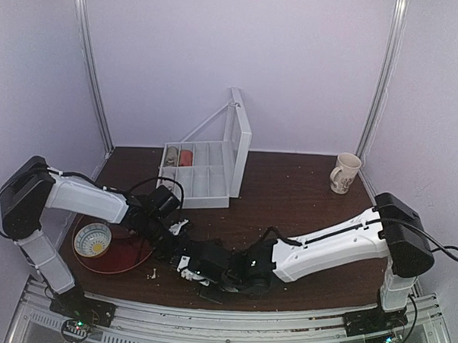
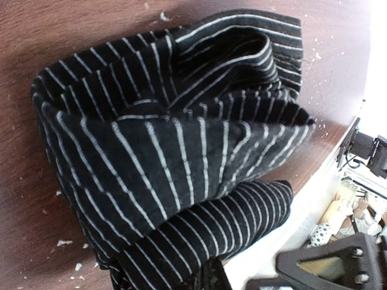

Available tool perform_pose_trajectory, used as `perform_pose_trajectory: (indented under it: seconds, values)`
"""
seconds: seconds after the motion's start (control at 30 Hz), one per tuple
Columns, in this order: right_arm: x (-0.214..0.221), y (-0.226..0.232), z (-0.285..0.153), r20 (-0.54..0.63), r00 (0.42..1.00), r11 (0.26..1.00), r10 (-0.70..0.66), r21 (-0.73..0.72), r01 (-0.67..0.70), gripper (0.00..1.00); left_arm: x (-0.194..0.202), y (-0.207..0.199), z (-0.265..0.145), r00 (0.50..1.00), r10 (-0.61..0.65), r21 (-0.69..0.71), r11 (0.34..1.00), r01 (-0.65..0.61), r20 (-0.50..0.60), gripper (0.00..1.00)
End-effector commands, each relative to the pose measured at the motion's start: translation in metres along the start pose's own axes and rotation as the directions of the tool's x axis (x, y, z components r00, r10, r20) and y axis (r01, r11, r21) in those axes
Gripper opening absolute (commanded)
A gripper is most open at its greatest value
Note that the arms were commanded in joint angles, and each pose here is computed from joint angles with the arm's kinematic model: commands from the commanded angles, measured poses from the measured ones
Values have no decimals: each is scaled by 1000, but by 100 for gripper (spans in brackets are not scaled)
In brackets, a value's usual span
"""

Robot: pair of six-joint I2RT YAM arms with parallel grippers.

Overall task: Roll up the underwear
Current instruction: Roll the underwear at the center of the board.

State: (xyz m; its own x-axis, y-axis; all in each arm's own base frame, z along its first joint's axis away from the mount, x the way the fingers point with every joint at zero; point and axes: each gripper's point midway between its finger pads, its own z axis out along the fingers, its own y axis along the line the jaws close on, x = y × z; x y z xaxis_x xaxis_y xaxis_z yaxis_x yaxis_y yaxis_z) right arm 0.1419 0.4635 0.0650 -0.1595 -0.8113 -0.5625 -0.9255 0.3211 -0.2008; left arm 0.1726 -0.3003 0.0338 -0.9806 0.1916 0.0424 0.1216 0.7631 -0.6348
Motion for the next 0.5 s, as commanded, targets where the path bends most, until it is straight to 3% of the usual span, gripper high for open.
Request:
perform_pose_trajectory:
  seconds: [0.0, 0.47]
  values:
    - [3, -28, 8, -59, 985, 957, -159, 237, 169, 46, 18, 46, 13, 994, -94, -157, 984, 85, -51, 3]
    - [15, -33, 43, -197, 923, 857, -330, 347, 381, 47, 21, 45, 14, 994, -89, -144, 986, 79, -61, 4]
